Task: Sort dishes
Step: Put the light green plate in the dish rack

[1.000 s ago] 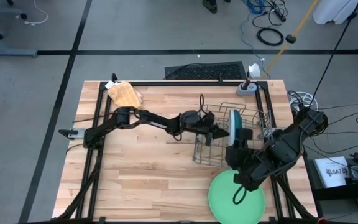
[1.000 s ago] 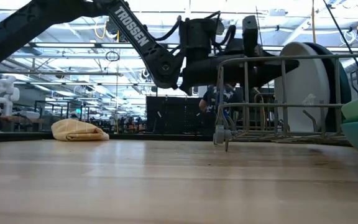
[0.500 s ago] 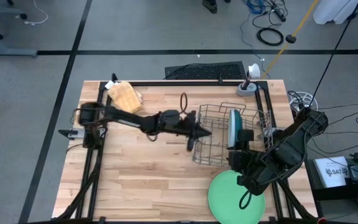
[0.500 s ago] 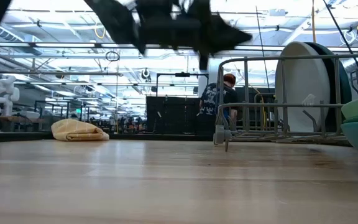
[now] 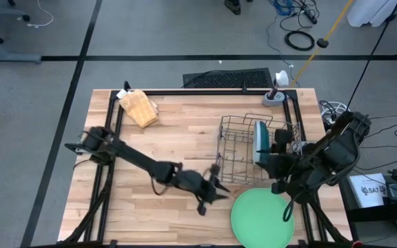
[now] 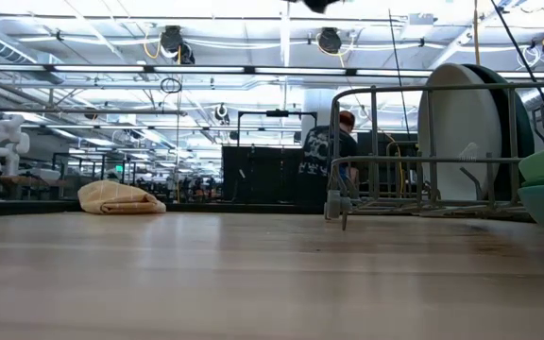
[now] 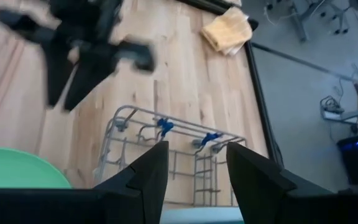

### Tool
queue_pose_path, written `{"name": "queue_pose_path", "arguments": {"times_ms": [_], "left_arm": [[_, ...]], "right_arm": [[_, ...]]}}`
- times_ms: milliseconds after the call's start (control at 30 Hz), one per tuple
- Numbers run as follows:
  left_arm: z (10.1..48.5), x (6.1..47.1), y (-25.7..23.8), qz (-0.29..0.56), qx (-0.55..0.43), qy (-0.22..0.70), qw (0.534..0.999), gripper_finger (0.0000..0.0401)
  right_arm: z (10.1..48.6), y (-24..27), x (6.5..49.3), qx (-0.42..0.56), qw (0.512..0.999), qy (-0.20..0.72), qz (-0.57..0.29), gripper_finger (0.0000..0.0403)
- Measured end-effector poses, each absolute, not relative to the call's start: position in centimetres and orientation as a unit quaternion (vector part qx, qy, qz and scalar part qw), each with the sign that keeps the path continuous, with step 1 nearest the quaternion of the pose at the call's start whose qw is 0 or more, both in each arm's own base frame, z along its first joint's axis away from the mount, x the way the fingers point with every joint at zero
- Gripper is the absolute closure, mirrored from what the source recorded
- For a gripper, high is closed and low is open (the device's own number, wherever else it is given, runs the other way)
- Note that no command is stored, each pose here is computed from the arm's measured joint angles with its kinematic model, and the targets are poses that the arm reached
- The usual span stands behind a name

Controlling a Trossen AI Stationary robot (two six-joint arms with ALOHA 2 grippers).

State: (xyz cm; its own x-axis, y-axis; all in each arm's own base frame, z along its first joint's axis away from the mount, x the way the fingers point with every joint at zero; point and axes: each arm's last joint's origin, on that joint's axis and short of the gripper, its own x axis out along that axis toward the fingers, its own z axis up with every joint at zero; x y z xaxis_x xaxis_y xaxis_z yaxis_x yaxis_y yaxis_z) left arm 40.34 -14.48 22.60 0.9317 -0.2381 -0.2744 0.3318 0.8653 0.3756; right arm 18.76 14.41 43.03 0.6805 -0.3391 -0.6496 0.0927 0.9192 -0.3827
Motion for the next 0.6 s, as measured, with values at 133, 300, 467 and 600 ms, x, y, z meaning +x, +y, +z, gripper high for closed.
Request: {"name": "queue_pose_path", "arguments": {"times_ms": [133, 300, 467, 600], "left_arm": [[20.3, 42.9, -16.9, -0.179, 0.251, 0.176, 0.935, 0.0235], [20.0, 45.3, -19.9, -0.208, 0.330, 0.222, 0.894, 0.0210], [19.5, 46.1, -21.8, -0.241, 0.368, 0.253, 0.862, 0.0208], [18.4, 45.9, -22.8, -0.261, 0.386, 0.257, 0.847, 0.0208]], "right_arm": [[43.2, 14.4, 18.8, -0.161, 0.906, 0.374, -0.115, 0.0248], [43.2, 14.5, 18.8, -0.160, 0.906, 0.376, -0.111, 0.0248], [43.2, 14.6, 18.7, -0.160, 0.907, 0.375, -0.107, 0.0248], [43.2, 14.8, 18.6, -0.160, 0.908, 0.373, -0.103, 0.0248]]}}
